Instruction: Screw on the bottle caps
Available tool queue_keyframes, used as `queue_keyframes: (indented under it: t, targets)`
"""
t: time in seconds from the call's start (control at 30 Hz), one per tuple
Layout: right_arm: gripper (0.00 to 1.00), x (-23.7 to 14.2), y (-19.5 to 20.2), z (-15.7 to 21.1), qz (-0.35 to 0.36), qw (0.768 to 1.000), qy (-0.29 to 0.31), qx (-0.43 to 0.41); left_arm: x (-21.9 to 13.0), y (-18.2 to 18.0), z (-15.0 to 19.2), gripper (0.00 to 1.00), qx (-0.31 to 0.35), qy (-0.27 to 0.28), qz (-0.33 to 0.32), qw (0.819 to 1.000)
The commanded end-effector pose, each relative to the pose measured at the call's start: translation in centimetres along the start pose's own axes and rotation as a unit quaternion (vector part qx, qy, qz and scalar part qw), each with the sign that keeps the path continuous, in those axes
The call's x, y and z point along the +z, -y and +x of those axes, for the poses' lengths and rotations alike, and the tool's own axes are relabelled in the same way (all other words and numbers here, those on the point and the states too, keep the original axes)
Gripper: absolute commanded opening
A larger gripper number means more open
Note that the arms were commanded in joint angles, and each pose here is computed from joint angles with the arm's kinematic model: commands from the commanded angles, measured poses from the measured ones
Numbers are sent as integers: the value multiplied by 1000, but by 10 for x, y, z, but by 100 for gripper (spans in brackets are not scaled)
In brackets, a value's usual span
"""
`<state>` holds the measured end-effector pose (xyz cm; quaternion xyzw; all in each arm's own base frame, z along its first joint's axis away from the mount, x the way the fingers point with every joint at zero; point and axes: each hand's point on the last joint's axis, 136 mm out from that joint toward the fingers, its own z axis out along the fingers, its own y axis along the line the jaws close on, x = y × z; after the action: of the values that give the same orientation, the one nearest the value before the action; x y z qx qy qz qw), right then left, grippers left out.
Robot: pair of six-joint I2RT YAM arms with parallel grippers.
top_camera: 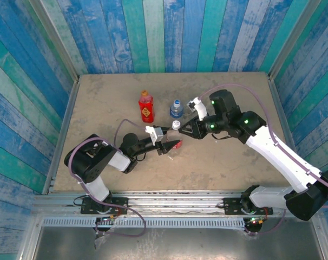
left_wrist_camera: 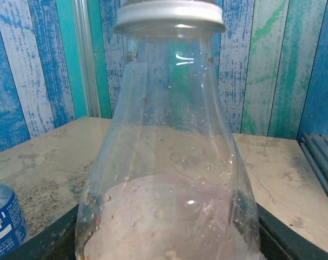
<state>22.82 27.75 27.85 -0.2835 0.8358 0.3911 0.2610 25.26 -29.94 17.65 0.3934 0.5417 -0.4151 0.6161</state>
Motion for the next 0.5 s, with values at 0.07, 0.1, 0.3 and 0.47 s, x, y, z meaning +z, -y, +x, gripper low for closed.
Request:
queue_keyframes:
  t: [0.07,0.1,0.3,0.47]
  targets:
    - [35,-4,18,-30,26,999,43,6,-7,-5,39,62,-25,-70,-18,997]
    - [35,-2,18,-34,19,999,40,6,-6,-5,39,62,-25,-70,-18,997]
    - [26,15,11,-31,-29,1000,-4,12,-7,-5,39,62,-25,-70,-19,997]
    - [22,18,6,-4,-55,997,-36,31,-6,-5,40,62,-27,-72,-18,997]
